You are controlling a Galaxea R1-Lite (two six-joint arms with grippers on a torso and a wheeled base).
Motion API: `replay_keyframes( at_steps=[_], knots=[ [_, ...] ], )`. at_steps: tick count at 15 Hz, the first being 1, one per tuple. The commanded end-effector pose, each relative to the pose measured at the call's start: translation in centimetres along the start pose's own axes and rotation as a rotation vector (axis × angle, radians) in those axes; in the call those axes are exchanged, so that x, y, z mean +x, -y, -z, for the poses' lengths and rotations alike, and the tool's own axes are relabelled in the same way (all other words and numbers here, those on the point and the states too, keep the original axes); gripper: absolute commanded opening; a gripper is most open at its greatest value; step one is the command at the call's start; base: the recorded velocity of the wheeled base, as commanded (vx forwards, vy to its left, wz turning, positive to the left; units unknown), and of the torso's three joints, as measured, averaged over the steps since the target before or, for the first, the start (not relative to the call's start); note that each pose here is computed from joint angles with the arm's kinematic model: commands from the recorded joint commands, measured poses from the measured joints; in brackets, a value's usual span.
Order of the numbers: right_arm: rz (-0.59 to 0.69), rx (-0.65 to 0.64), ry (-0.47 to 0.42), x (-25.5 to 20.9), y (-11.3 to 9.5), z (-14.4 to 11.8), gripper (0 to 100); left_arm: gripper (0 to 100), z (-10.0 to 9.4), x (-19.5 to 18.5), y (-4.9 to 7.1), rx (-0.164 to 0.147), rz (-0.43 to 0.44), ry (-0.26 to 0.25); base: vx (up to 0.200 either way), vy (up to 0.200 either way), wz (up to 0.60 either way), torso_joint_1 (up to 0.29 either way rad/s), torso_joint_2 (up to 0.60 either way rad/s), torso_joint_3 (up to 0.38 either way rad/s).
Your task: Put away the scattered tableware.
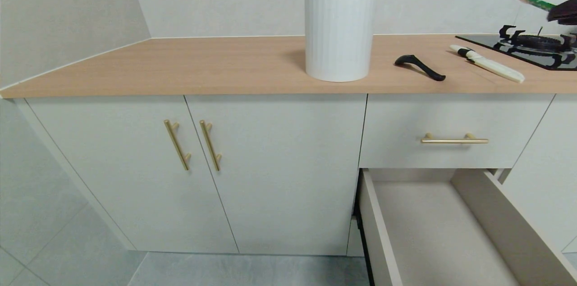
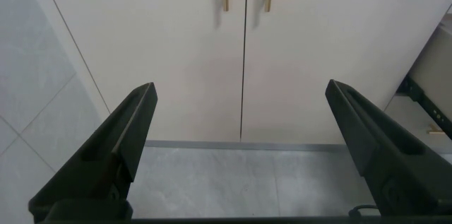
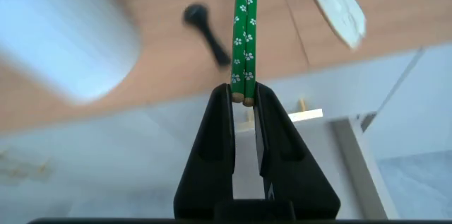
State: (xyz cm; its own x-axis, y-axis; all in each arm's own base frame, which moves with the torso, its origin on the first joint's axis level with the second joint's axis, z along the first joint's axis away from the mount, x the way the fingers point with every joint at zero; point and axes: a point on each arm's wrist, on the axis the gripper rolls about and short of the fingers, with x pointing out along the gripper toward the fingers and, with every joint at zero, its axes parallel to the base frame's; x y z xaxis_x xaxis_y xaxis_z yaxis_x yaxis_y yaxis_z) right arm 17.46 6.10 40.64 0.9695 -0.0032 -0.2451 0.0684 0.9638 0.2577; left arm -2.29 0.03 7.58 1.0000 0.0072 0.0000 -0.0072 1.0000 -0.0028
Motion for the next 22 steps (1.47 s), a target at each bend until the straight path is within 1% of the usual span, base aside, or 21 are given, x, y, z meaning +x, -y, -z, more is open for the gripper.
replay_keyframes(
  at_steps=[1,2,3,4,5,6,7,9,10,11,14,15,17,18,22],
  knots=[
    [-0.196,-0.003,-0.058,-9.3,4.5,3.0,0,100,0.0,0.0,0.0,0.0,0.0,0.0,0.0,0.0,0.0,0.0,0.0,0.0],
    [-0.24,-0.009,-0.098,-10.9,5.6,4.6,0,100,0.0,0.0,0.0,0.0,0.0,0.0,0.0,0.0,0.0,0.0,0.0,0.0],
    [-0.253,-0.013,-0.119,-11.6,6.3,5.6,0,100,0.0,0.0,0.0,0.0,0.0,0.0,0.0,0.0,0.0,0.0,0.0,0.0],
    [-0.256,-0.022,-0.157,-12.3,7.2,7.4,0,100,0.0,0.0,0.0,0.0,0.0,0.0,0.0,0.0,0.0,0.0,0.0,0.0],
    [-0.266,-0.03,-0.201,-12.4,7.8,8.9,0,100,0.0,0.0,0.0,0.0,0.0,0.0,0.0,0.0,0.0,0.0,0.0,0.0],
    [-0.275,-0.034,-0.229,-12.3,7.9,9.6,0,100,0.0,0.0,0.0,0.0,0.0,0.002,0.0,0.0,0.0,0.0,0.0,0.0],
    [-0.277,-0.044,-0.297,-11.7,8.3,11.2,0,100,0.0,0.0,0.0,0.0,0.0,0.0,0.0,0.0,0.0,0.0,0.0,0.0],
    [-0.283,-0.05,-0.369,-11.3,8.7,13.1,0,100,0.0,0.0,0.0,0.0,0.0,0.0,0.0,0.0,0.0,0.0,0.0,0.0],
    [-0.299,-0.05,-0.394,-11.2,8.8,13.6,0,100,0.0,0.0,0.0,0.0,0.0,0.0,0.0,0.0,0.0,0.0,0.0,0.0],
    [-0.326,-0.053,-0.487,-10.4,9.0,15.3,0,100,0.0,0.0,0.0,0.0,0.0,0.0,0.0,0.0,0.0,0.0,0.0,0.0],
    [-0.255,-0.079,-0.679,-7.3,8.6,18.0,0,100,0.0,0.0,0.0,0.0,0.0,0.0,0.0,0.0,0.0,0.0,0.0,0.0],
    [-0.215,-0.096,-0.773,-5.6,8.3,19.0,0,100,0.0,0.0,0.0,0.0,-0.002,0.0,0.0,0.0,0.0,0.0,0.0,0.0],
    [-0.162,-0.113,-0.899,-2.9,7.8,20.7,0,100,0.0,0.0,0.0,0.0,0.0,0.0,0.0,0.0,0.0,0.0,0.0,0.0],
    [-0.151,-0.116,-0.935,-1.4,7.4,21.5,0,100,0.0,0.0,0.0,0.0,0.0,0.0,0.0,0.0,0.0,0.0,0.0,0.0],
    [-0.137,-0.121,-0.955,4.4,6.2,24.7,0,100,0.0,0.0,0.0,0.0,0.0,0.0,0.0,0.0,0.0,0.0,0.0,0.0]
  ],
)
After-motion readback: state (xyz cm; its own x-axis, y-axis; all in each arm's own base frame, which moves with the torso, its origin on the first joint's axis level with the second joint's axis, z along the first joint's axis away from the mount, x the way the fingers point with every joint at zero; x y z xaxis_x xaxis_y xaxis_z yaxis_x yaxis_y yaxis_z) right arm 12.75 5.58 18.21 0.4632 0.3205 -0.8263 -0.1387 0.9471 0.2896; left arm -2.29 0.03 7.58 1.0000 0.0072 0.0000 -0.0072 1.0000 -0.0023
